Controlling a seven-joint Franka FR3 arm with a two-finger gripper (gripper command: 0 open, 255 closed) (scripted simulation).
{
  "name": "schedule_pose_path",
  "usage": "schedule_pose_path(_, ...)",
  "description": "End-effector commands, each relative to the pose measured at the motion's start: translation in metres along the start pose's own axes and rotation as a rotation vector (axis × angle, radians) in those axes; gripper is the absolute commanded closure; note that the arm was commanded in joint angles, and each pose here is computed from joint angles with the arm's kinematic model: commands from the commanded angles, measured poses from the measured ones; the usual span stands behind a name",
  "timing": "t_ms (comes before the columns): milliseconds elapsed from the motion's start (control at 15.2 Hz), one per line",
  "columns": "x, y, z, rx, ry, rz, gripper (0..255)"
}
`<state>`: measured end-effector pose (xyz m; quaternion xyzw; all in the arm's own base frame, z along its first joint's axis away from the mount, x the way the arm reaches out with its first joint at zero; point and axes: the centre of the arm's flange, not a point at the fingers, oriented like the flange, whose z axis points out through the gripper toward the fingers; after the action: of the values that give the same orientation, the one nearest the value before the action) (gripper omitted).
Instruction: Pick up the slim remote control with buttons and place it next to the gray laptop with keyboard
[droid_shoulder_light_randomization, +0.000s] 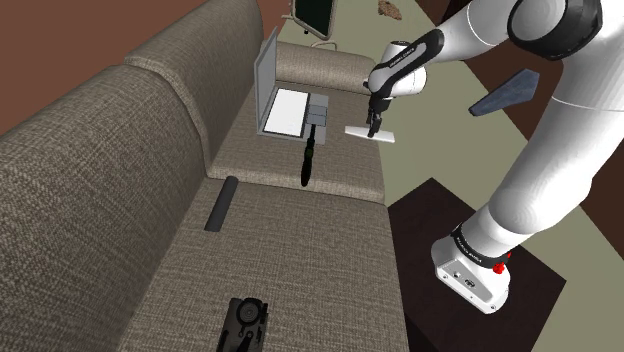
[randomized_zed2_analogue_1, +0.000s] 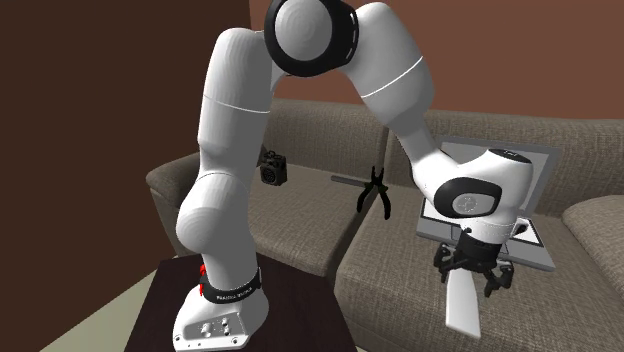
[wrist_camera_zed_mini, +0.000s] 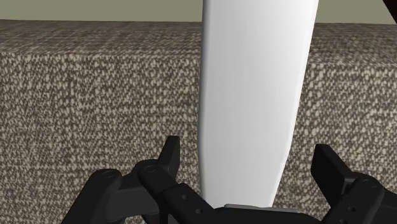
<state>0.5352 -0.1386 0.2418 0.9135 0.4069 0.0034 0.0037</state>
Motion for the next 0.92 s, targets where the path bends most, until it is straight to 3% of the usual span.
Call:
schedule_pose_path(0, 0.0, 0.0, 0.0, 0.0, 0.0, 0.0, 0)
schedule_pose_path(66, 0.0, 0.0, 0.0, 0.0, 0.0, 0.0, 0)
schedule_pose_path(330, 0.0, 0.0, -0.05, 0.0, 0.0, 0.0, 0)
schedule_pose_path(858, 0.0, 0.0, -0.05, 0.0, 0.0, 0.0, 0)
